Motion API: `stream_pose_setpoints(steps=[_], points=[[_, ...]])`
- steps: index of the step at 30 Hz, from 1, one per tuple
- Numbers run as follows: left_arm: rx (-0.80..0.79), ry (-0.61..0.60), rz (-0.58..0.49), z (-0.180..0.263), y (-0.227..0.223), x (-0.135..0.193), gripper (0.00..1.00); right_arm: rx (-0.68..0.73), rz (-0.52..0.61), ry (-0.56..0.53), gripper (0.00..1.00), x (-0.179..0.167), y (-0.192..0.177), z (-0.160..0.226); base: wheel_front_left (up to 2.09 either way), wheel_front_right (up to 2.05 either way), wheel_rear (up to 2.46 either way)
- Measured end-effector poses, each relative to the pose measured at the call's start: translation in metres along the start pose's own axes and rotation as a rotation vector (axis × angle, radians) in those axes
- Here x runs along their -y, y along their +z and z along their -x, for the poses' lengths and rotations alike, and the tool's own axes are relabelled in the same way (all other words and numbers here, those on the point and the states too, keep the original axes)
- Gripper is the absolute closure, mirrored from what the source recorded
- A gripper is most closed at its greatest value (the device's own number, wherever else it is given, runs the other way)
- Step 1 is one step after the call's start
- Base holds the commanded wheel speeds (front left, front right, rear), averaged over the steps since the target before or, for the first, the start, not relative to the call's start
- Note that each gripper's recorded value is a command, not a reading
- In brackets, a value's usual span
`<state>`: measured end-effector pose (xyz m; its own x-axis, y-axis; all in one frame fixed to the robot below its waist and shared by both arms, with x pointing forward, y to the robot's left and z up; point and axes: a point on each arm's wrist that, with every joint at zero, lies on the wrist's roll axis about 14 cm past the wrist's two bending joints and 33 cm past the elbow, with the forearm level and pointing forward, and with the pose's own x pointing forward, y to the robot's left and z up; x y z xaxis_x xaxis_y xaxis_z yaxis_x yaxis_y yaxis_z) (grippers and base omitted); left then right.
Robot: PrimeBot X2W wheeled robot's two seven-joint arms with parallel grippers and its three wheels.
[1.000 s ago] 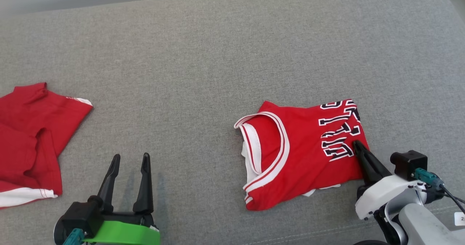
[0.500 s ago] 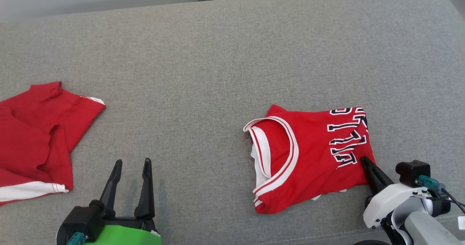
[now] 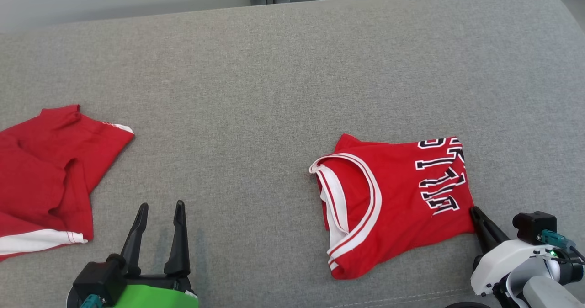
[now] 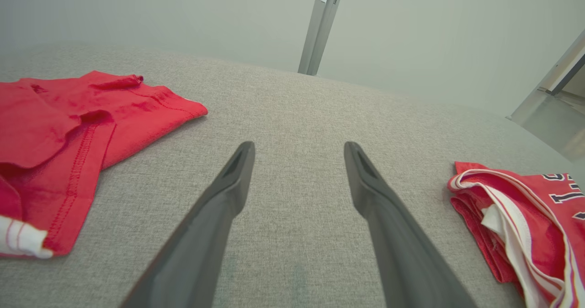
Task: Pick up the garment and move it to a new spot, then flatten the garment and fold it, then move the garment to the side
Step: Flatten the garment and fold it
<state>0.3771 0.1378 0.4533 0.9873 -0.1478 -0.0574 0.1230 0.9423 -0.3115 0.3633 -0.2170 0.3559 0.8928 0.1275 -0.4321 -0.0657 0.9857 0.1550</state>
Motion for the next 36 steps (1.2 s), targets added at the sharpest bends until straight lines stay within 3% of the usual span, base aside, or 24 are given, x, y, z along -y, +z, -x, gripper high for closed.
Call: stream_pose_setpoints(steps=[27,29,30,31,36], points=[[0.004,-0.026,0.009,0.006,0.002,0.010,0.00,-0.003,0.011,-0.004,1.00,0.008,-0.002,0.020,0.00,0.00,0.00],[0.005,-0.021,0.010,0.007,0.002,0.010,0.00,0.014,0.009,-0.004,0.45,0.009,0.002,0.024,0.00,0.00,0.00],[0.009,-0.018,0.011,0.008,0.003,0.009,0.00,0.023,0.013,-0.003,0.05,0.011,0.004,0.026,0.00,0.00,0.00],[0.009,-0.018,0.011,0.008,0.003,0.009,0.00,0.023,0.013,-0.003,0.00,0.011,0.004,0.026,0.00,0.00,0.00],[0.018,-0.007,0.008,0.016,0.007,0.006,0.00,0.160,0.072,-0.025,0.00,0.026,0.048,0.037,0.00,0.00,0.00]])
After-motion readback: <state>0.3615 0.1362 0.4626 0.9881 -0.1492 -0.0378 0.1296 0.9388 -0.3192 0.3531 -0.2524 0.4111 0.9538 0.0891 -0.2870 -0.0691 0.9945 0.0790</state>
